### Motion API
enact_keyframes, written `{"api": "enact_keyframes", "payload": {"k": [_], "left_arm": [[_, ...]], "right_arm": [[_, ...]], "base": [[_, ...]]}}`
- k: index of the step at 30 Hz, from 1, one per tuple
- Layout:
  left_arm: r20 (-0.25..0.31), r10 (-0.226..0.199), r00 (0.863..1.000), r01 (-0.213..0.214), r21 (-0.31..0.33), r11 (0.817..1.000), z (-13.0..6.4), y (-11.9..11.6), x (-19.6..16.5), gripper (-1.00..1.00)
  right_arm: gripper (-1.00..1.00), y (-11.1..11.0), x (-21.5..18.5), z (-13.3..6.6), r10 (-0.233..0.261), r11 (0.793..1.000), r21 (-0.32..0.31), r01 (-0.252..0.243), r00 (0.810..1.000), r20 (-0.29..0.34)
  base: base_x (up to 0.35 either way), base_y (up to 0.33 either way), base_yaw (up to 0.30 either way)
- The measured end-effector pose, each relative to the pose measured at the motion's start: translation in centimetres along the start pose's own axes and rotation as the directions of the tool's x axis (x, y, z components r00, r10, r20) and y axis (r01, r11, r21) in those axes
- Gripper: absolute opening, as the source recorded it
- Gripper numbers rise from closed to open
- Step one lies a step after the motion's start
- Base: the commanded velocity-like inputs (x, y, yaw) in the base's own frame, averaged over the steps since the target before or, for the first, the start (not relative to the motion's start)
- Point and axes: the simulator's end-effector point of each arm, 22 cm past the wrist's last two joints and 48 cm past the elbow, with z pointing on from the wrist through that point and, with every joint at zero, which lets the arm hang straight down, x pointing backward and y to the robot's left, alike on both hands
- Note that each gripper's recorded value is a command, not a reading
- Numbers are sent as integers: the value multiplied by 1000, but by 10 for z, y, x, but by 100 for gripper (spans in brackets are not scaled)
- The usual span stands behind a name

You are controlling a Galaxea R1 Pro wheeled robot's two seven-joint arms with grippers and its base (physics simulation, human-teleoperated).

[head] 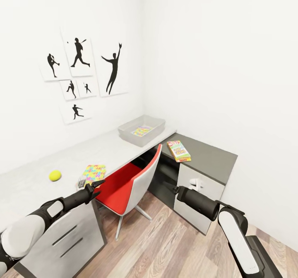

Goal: Put all the toys in the child's room - the three board games (two on the bed and one on the table), the two jigsaw puzzles on the table, and the tennis ball on the table - inside the toy box on the table in the child's room.

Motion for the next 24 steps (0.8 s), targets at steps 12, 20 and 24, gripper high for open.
{"api": "enact_keyframes", "payload": {"k": [12, 20, 24], "left_arm": [[-4, 0, 1000, 0, 8, 1000, 10, 12, 8, 100], [-5, 0, 1000, 0, 10, 1000, 14, 22, 13, 100], [-6, 1, 1000, -1, 10, 1000, 16, 27, 15, 100]], "right_arm": [[100, -13, 10, 5, -3, 1000, 4, 3, 1000, 3], [100, -21, 18, 8, -2, 1000, 5, 2, 1000, 2], [100, -26, 22, 9, -2, 1000, 6, 2, 1000, 3]], "base": [[0, 0, 0], [0, 0, 0], [0, 0, 0]]}}
